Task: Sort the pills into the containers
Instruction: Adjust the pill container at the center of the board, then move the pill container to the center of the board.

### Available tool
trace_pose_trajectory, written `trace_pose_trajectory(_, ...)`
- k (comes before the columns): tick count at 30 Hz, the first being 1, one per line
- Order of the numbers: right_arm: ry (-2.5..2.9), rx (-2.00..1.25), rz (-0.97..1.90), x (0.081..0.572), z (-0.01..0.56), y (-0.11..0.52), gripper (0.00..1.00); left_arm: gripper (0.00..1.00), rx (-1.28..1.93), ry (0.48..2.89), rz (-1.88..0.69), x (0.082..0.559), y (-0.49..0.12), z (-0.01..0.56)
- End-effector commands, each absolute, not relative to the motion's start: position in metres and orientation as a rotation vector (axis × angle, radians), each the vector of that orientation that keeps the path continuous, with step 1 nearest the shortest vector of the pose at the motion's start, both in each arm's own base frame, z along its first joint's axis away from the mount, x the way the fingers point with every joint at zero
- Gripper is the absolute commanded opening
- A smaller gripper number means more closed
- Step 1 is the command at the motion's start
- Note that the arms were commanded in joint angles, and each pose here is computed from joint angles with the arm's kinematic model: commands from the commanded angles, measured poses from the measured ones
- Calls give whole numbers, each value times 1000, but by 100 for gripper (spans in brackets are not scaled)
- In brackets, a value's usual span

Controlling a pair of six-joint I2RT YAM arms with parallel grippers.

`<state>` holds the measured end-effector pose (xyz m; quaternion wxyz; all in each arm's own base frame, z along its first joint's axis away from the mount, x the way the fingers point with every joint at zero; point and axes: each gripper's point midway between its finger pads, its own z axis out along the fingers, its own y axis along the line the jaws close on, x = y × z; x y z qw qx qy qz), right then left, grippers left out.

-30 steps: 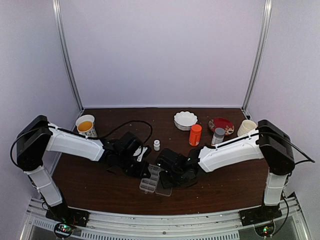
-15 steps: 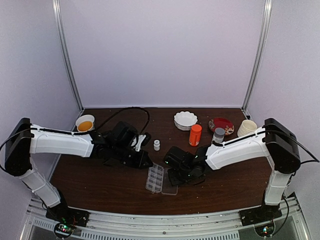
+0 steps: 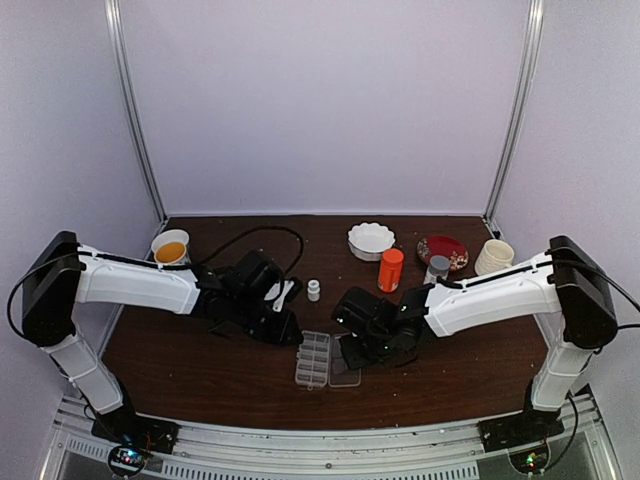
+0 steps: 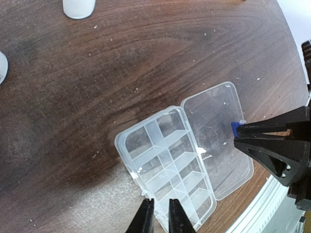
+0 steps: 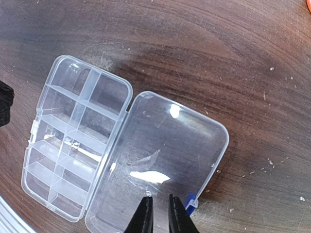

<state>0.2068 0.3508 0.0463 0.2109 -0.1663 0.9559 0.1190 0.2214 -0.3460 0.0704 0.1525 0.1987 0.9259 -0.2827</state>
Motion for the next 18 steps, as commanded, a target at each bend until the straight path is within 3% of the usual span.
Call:
trace_pose_trajectory(1, 2660, -464, 356, 198, 56, 353, 13, 25, 570, 2640, -813, 224, -348, 75)
trace_pose_trajectory(5, 2659, -449, 354, 195, 62, 350, 14, 32, 566, 2655, -807, 223, -347, 68)
trace_pose_trajectory(18, 2671, -410, 374, 183, 71, 333, 22, 24, 554, 2719, -787, 223, -351, 41)
